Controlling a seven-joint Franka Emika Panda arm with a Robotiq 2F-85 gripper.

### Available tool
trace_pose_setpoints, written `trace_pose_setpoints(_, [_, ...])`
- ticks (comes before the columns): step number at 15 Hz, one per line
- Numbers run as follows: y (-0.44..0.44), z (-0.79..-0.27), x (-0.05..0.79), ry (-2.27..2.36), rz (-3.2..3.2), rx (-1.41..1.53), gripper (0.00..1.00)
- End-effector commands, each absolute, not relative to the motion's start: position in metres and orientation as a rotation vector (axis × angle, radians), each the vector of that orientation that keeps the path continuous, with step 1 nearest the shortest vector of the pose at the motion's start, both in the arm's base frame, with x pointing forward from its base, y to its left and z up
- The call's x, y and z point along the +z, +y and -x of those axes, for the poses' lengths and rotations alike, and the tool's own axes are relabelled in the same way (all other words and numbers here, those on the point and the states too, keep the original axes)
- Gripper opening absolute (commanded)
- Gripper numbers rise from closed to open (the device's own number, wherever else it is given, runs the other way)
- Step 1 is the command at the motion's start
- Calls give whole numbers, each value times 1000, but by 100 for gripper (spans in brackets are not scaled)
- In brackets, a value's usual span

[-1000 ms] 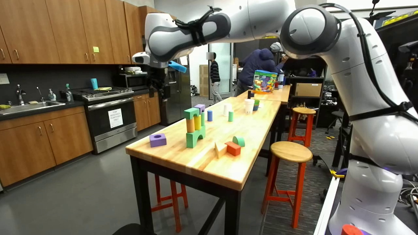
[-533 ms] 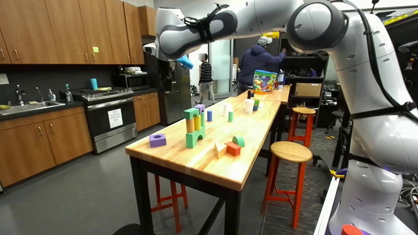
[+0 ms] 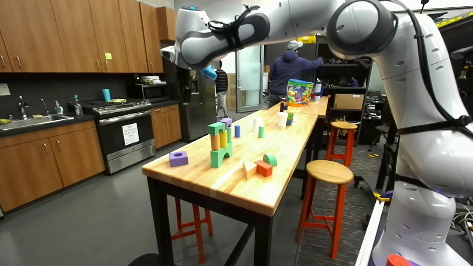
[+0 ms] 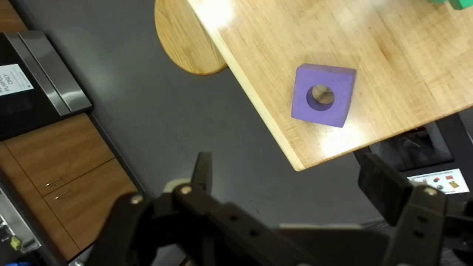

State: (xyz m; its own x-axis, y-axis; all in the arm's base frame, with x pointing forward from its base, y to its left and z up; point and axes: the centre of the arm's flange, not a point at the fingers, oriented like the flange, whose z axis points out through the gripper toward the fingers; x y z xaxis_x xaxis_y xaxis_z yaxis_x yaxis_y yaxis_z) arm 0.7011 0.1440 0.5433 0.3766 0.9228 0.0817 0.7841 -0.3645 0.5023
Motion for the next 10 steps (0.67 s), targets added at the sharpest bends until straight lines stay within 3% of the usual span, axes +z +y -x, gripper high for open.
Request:
trace_pose_setpoints(1, [143, -710, 547, 1282, -2385, 484, 100])
trace_pose_setpoints(10, [30, -697, 575, 620, -2602, 386, 100])
